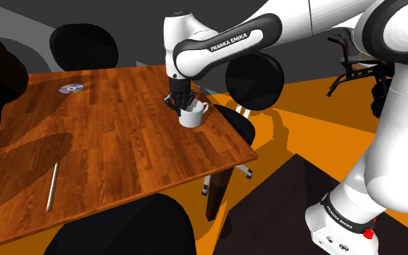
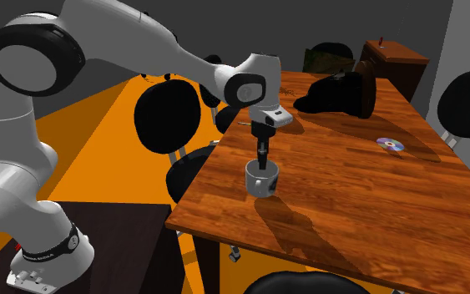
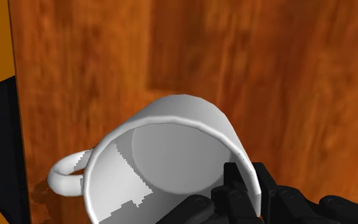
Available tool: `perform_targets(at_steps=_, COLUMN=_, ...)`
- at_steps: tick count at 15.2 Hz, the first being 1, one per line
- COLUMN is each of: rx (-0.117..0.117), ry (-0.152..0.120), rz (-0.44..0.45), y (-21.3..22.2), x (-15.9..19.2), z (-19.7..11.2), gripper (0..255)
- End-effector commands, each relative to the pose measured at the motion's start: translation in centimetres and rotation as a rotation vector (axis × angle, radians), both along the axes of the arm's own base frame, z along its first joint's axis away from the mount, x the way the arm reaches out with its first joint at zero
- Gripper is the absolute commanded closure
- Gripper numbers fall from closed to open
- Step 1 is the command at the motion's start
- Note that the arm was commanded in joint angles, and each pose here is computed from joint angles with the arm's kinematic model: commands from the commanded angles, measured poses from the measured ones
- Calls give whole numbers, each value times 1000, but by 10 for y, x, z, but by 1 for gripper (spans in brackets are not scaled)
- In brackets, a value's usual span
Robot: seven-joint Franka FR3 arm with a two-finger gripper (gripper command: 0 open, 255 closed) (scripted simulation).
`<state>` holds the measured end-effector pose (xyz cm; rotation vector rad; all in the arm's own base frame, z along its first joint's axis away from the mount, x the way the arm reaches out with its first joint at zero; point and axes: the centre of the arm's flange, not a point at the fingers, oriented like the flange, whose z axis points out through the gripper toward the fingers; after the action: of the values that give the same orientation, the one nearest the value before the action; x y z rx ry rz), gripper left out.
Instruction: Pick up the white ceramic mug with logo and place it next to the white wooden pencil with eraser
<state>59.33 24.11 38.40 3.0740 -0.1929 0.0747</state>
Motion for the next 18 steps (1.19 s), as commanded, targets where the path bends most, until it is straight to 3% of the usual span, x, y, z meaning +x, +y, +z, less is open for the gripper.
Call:
perform_targets(at_steps=1, rx=0, ry=0, rz=0, y=1, x=1, z=12, gripper=255)
perform_targets(at_steps=18, rx=0, ry=0, rz=0, y=1, x=1, z=102, gripper=255)
